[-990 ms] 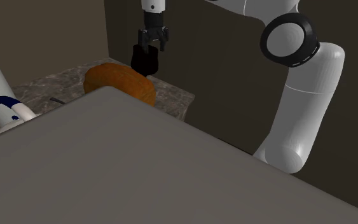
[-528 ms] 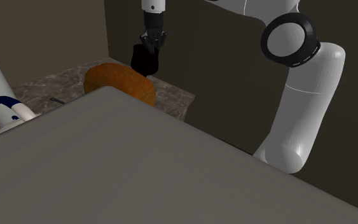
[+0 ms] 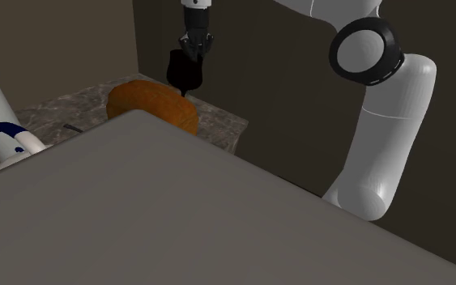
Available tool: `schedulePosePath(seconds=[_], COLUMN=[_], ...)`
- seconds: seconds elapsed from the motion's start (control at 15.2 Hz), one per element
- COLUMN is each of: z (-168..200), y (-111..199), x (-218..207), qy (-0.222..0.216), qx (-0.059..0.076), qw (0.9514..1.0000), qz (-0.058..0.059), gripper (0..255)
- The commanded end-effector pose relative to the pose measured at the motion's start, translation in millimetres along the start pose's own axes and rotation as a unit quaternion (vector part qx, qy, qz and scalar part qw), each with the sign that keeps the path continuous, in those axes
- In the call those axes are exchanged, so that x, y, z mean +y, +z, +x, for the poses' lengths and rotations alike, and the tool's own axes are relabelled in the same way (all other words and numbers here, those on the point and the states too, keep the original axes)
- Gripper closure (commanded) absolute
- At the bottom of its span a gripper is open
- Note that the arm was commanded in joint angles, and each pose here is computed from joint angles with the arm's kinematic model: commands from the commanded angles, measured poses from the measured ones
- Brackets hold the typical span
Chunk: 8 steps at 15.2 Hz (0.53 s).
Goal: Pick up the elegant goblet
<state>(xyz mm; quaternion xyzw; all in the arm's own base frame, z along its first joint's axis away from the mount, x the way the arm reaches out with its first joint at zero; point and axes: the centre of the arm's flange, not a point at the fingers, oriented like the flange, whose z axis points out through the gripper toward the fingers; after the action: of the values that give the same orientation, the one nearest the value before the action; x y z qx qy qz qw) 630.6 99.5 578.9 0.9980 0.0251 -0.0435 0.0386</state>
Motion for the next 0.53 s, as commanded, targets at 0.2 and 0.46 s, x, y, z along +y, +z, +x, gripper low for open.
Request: schedulePosePath(seconds=[0.2,0.46], z=[-2,-4], y=[-27,-48], x=[1,3], qy=[0.000,0.000], qx=[0.000,0.000], qw=[1.0000,1.0000], qz=[0.000,0.000], gripper=[255,255])
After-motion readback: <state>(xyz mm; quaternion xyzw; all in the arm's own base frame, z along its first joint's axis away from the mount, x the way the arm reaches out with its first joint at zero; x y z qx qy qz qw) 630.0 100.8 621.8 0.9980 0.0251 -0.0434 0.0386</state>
